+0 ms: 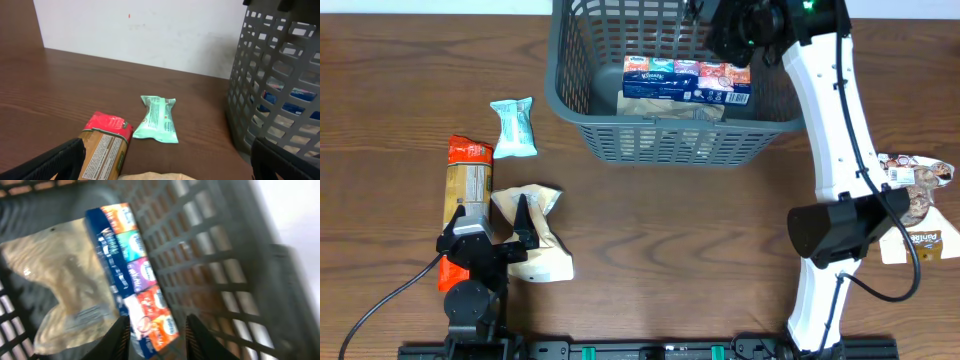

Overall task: Pack container
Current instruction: 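Release the Kleenex pack and withdraw the right gripper to the right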

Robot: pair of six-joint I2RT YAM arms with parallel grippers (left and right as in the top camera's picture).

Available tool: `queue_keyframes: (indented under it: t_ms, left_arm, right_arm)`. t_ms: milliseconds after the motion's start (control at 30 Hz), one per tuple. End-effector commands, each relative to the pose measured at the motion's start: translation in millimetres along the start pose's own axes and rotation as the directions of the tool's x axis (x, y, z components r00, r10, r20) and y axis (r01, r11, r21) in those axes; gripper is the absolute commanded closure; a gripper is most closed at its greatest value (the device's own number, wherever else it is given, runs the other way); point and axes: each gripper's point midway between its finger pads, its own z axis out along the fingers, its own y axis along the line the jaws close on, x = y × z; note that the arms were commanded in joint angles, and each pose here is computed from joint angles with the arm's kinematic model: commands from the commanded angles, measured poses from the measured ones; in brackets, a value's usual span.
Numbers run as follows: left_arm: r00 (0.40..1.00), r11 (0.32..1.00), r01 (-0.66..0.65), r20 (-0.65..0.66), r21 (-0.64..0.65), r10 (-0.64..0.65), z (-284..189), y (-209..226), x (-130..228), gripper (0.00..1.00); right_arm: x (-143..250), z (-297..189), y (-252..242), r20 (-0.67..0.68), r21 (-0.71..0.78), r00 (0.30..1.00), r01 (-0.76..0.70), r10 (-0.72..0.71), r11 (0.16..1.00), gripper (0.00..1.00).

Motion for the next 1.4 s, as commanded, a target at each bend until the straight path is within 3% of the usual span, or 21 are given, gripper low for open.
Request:
queue_keyframes:
  t_ms: [0,133,167,233,267,333,433,600,733,867,1133,1367]
  left_arm:
    - [1.0,1.0,0.007,-0.012,-0.005,-0.007,1,1,7,0.01]
    - [1.0,1.0,0.007,-0.012,-0.005,-0.007,1,1,7,0.01]
    - [1.0,1.0,0.007,-0.012,-0.005,-0.007,1,1,7,0.01]
    - [1.0,1.0,0.008,-0.012,-0.005,-0.008,1,1,7,0.01]
    - [1.0,1.0,0.007,-0.012,-0.005,-0.007,1,1,7,0.02]
    - [1.0,1.0,0.008,-0.012,-0.005,-0.008,1,1,7,0.01]
    - [1.0,1.0,0.008,-0.012,-0.005,-0.008,1,1,7,0.01]
    - [1.0,1.0,0.007,-0.012,-0.005,-0.007,1,1,7,0.01]
    - [1.0,1.0,0.008,-0.012,-0.005,-0.008,1,1,7,0.01]
    - [1.0,1.0,0.007,-0.012,-0.005,-0.007,1,1,7,0.01]
    - [1.0,1.0,0.008,-0.012,-0.005,-0.008,1,1,7,0.01]
    - [1.0,1.0,0.007,-0.012,-0.005,-0.007,1,1,7,0.01]
  right_arm:
    - [-11,-56,-29,0.054,0.155,0.995,-0.088,0.081,0.984,0.73]
    - [-3,-89,-60,0.112,0.265,0.971,-0.233,0.21,0.936,0.77]
    - [2,-98,-68,0.126,0.292,0.96,-0.276,0.249,0.916,0.75]
    - [17,-116,-83,0.149,0.339,0.933,-0.358,0.327,0.87,0.5]
    - [24,-124,-90,0.158,0.358,0.919,-0.394,0.361,0.846,0.46]
    - [46,-142,-105,0.179,0.404,0.876,-0.481,0.448,0.778,0.49]
    - [88,-168,-123,0.208,0.469,0.781,-0.608,0.59,0.64,0.47]
    - [165,-197,-130,0.208,0.53,0.598,-0.734,0.774,0.425,0.24]
    - [217,-213,-120,0.183,0.552,0.465,-0.778,0.866,0.3,0.13]
    - [250,-226,-111,0.16,0.562,0.389,-0.792,0.907,0.24,0.03]
    - [304,-248,-103,0.165,0.594,0.264,-0.796,0.95,0.118,0.05]
    - [349,-231,-86,0.103,0.581,0.149,-0.812,0.983,0.063,0.09]
